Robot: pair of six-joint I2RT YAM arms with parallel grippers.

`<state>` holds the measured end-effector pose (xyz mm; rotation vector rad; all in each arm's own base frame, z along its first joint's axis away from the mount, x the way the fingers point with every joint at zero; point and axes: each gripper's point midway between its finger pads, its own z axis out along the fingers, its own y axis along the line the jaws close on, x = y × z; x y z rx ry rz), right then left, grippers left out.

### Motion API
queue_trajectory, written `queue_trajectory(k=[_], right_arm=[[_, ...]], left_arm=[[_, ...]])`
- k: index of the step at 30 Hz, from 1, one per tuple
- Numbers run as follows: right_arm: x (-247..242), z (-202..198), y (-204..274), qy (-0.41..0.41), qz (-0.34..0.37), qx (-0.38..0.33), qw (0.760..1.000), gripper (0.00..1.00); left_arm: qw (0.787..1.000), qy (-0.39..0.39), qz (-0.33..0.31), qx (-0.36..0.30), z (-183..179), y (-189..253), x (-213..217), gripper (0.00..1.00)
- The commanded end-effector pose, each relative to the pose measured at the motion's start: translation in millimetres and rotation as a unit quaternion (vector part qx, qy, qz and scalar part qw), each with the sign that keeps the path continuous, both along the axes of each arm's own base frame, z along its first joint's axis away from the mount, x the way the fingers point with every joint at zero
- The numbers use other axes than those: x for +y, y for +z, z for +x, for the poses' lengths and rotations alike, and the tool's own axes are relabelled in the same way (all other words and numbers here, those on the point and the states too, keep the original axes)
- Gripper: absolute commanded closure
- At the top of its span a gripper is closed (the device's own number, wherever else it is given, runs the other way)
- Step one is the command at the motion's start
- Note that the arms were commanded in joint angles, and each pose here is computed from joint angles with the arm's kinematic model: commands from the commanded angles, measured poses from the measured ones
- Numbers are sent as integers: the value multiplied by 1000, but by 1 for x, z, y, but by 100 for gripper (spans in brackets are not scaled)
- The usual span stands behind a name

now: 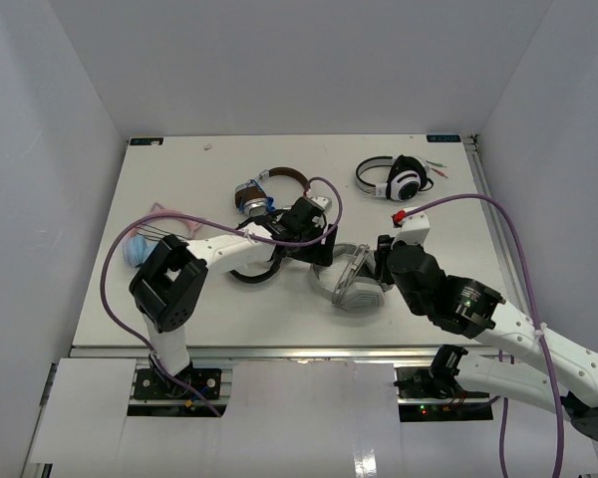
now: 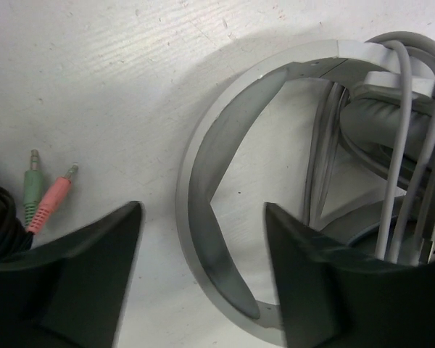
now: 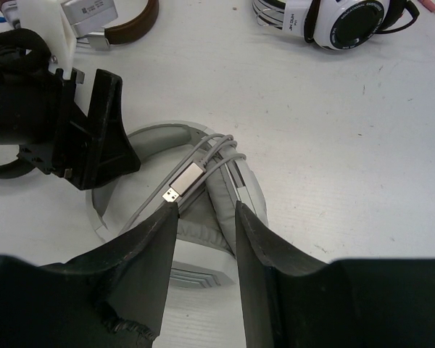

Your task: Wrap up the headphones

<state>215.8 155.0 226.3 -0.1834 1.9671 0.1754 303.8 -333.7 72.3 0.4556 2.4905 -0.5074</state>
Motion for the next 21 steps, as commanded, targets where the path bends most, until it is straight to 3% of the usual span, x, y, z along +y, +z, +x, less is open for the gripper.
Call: queue_trajectory(k=[1, 5, 9, 10, 15, 21], right_arm=[[3, 3, 8, 2, 16, -12, 1000, 54], [12, 0, 16, 23, 30, -8, 999, 44], [21, -5, 24, 49, 49, -3, 998, 10], [23, -5, 25, 53, 51, -2, 997, 7], [23, -12, 31, 67, 72, -2, 995, 10], [14, -25, 43, 88, 104, -22, 990, 10]], left_arm=[[998, 27, -24, -58, 16, 60, 8, 5], [993, 36, -47, -100, 20, 107, 17, 2], [980, 38, -99, -170, 7, 182, 35, 2], [973, 37, -116, -194, 1, 205, 44, 2], [948, 16, -178, -264, -45, 262, 82, 2], [927, 35, -214, -305, -90, 261, 133, 2]])
